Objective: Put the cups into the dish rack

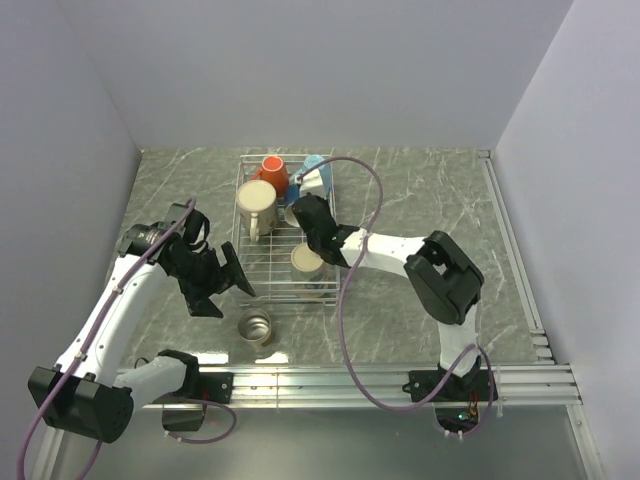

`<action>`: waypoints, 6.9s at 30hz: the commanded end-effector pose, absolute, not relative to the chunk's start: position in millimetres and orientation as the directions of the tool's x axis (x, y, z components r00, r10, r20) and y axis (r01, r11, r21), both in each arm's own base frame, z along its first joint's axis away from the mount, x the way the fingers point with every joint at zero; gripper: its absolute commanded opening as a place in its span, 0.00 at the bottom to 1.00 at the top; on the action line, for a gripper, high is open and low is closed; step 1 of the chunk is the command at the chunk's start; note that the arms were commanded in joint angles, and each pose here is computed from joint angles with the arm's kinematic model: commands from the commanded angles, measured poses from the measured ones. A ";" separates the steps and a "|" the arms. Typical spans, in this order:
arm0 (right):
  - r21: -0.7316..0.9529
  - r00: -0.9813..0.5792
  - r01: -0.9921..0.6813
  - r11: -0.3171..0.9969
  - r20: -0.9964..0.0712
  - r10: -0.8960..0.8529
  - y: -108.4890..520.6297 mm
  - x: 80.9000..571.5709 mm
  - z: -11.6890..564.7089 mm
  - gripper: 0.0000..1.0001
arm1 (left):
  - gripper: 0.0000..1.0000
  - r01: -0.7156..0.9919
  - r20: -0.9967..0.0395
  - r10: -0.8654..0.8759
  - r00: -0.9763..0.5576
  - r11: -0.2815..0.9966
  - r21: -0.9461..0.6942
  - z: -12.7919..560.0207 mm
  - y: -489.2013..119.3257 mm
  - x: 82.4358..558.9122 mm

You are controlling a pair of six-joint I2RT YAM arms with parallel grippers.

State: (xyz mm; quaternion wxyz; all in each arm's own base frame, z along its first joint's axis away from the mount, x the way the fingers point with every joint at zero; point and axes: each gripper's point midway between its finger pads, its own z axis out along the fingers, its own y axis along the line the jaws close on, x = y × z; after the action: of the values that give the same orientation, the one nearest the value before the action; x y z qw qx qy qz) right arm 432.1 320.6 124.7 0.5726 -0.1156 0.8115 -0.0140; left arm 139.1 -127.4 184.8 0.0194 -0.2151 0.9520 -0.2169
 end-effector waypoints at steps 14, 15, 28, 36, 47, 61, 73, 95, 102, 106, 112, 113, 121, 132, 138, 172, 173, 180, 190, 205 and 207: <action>-0.008 -0.173 -0.132 0.991 -0.984 -0.031 283.5 396.0 261.7 0.00 | 0.91 -0.376 -0.002 -0.434 -0.901 0.784 -0.494 213.1 -134.7 154.6; 0.001 -0.161 -0.134 0.991 -0.987 -0.021 282.0 394.5 271.1 0.00 | 0.92 -0.378 -0.004 -0.437 -0.900 0.783 -0.495 214.7 -134.8 155.7; 0.159 -0.118 -0.226 0.961 -0.984 0.135 251.5 344.2 381.4 0.00 | 0.99 -0.214 -0.155 -0.485 -0.861 0.621 -0.754 307.0 -171.9 225.0; 0.237 -0.160 -0.352 0.906 -0.969 0.191 253.3 293.1 409.9 0.00 | 0.99 -0.110 -0.138 -0.545 -0.827 0.397 -0.911 355.7 -202.9 289.3; 0.272 -0.216 -0.401 0.875 -0.956 0.198 274.4 267.4 404.9 0.00 | 0.99 -0.012 -0.167 -0.519 -0.839 0.323 -0.946 402.0 -229.2 335.0; 0.213 -0.149 -0.341 0.916 -0.974 0.171 270.5 283.0 417.9 0.00 | 0.99 -0.142 -0.122 -0.493 -0.861 0.465 -0.874 366.6 -242.4 329.0; 0.218 -0.129 -0.339 0.915 -0.974 0.185 282.5 286.5 423.5 0.00 | 0.99 -0.108 -0.044 -0.406 -0.913 0.343 -0.933 374.6 -265.6 327.5; 0.249 -0.104 -0.395 0.885 -0.969 0.226 312.3 279.1 434.8 0.00 | 0.97 -0.081 -0.005 -0.332 -0.943 0.244 -0.966 392.4 -278.8 318.2; 0.229 -0.099 -0.429 0.874 -0.973 0.206 328.7 267.4 433.8 0.00 | 0.92 -0.133 0.034 -0.353 -0.935 0.260 -0.956 382.7 -278.8 323.6; 0.220 -0.100 -0.430 0.876 -0.976 0.195 334.7 265.1 430.1 0.00 | 0.76 -0.138 0.040 -0.355 -0.934 0.254 -0.957 382.9 -278.6 322.3; 0.217 -0.103 -0.419 0.882 -0.976 0.191 335.3 263.7 425.0 0.00 | 0.00 -0.139 0.040 -0.351 -0.935 0.259 -0.956 379.6 -277.8 319.6; 0.218 -0.101 -0.414 0.884 -0.976 0.193 334.0 264.0 425.2 0.00 | 0.00 -0.142 0.038 -0.358 -0.933 0.269 -0.953 379.3 -276.8 319.9; 0.194 -0.108 -0.360 0.913 -0.980 0.166 325.2 268.4 417.6 0.39 | 0.00 -0.136 -0.037 -0.413 -0.910 0.380 -0.915 369.4 -257.8 323.9; 0.164 -0.108 -0.286 0.944 -0.985 0.138 283.9 261.8 411.3 0.57 | 0.00 -0.111 -0.302 -0.527 -0.794 0.615 -0.780 340.5 -201.1 331.8; 0.146 -0.152 -0.260 0.954 -0.982 0.109 259.2 251.9 399.8 0.57 | 0.00 0.040 -0.603 -0.552 -0.576 0.718 -0.695 356.6 -168.1 347.9; 0.155 -0.421 0.055 0.986 -0.892 0.164 138.8 198.6 281.8 0.55 | 0.00 0.534 -0.959 -0.252 0.132 0.833 -0.145 322.2 -283.7 414.9; 0.158 -0.422 0.059 0.986 -0.891 0.168 137.1 198.1 280.6 0.55 | 0.00 0.537 -0.961 -0.236 0.145 0.834 -0.124 315.0 -284.8 413.7; 0.146 -0.461 0.079 0.986 -0.872 0.166 129.9 190.4 257.8 0.54 | 0.00 0.594 -0.950 -0.245 0.192 0.800 -0.087 281.3 -300.0 413.0; 0.161 -0.515 0.117 0.980 -0.834 0.199 116.3 176.7 230.8 0.53 | 0.00 0.604 -0.921 -0.293 0.256 0.793 -0.085 246.9 -298.0 408.8; 0.139 -0.550 0.096 0.986 -0.818 0.169 129.8 176.8 217.9 0.51 | 0.36 0.616 -0.924 -0.290 0.248 0.784 -0.080 213.0 -291.6 394.8; 0.135 -0.549 0.097 0.986 -0.819 0.166 129.2 177.0 216.9 0.51 | 0.50 0.624 -0.930 -0.273 0.245 0.779 -0.064 211.8 -293.3 393.4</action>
State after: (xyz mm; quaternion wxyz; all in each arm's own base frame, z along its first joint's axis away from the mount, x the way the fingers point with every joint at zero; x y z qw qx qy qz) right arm 172.8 127.0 211.5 0.4569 0.0571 0.8873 0.0266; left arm 408.3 -296.1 152.4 0.6888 0.1728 0.6577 -0.2513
